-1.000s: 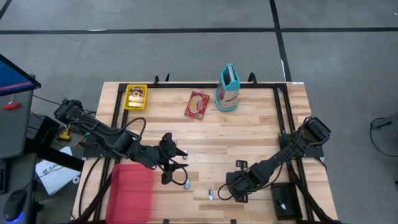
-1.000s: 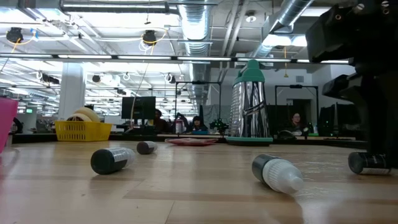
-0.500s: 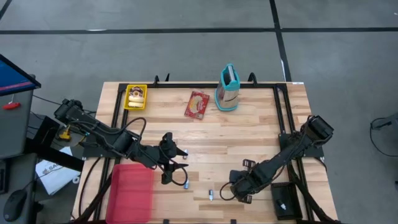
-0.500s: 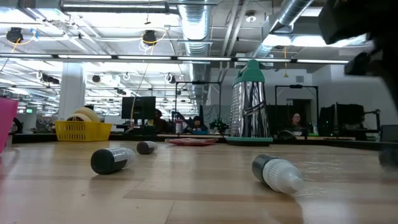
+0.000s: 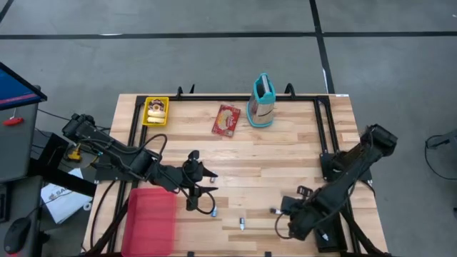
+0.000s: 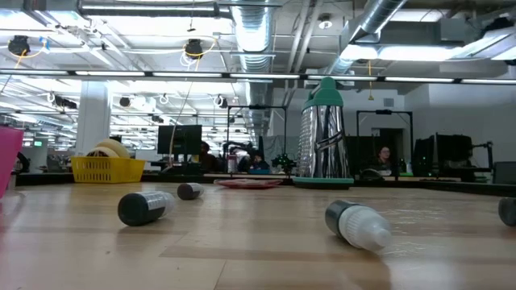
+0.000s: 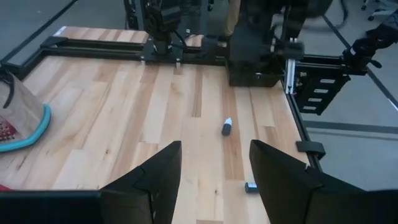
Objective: Pick & Place Food Item
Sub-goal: Put the black food coloring bottle into the black basket
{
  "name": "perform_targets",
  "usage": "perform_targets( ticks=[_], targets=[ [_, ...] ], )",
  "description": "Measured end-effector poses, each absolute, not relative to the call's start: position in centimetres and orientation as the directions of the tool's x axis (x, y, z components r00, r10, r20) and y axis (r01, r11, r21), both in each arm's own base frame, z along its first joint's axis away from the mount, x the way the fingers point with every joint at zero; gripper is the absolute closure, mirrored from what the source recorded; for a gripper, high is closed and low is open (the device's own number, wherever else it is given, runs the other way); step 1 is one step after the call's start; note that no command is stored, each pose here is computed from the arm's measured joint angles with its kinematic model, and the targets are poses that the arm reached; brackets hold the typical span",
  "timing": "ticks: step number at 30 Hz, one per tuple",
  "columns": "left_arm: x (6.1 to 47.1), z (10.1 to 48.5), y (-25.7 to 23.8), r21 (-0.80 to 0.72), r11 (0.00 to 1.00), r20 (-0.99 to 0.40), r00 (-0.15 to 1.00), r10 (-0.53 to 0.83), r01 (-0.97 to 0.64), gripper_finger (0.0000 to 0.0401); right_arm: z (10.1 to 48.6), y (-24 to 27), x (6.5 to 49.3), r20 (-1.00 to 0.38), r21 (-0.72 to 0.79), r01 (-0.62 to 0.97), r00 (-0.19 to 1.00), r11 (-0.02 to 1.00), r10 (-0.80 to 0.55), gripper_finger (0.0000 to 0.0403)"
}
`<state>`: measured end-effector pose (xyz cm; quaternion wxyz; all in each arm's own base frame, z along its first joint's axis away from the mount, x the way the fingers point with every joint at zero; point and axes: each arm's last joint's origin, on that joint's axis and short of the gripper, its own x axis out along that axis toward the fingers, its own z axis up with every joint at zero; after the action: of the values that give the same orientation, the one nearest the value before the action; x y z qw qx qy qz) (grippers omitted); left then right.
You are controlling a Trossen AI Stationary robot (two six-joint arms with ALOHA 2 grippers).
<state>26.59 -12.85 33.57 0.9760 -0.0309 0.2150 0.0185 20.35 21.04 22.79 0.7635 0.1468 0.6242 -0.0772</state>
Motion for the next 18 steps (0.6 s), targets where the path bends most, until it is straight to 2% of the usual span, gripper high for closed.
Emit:
perform_targets(
  ticks=[4,9,14,18],
  targets=[
    [26.7,33.6,-12.7,-0.053,0.997,-0.420,0.907,0.029,-0.056,0.0215,20.1,21.0,21.9,-0.992,0.054,0.322,0.123,0.945,0.014,0.0312],
    [26.8,33.7,-12.7,-0.062,0.996,-0.406,0.913,0.026,-0.056,0.0215,17.3,20.3,23.7,-0.999,-0.016,0.365,0.037,0.931,-0.032,0.0241],
    [26.8,33.7,-12.7,-0.063,0.996,-0.405,0.914,0.025,-0.056,0.0215,16.6,21.0,24.6,-0.995,0.046,0.315,0.101,0.948,0.014,0.0175],
    [26.8,33.7,-12.7,-0.064,0.996,-0.405,0.914,0.026,-0.056,0.0215,16.0,21.4,24.4,-0.993,0.046,0.290,0.117,0.956,0.013,0.0156]
  ],
)
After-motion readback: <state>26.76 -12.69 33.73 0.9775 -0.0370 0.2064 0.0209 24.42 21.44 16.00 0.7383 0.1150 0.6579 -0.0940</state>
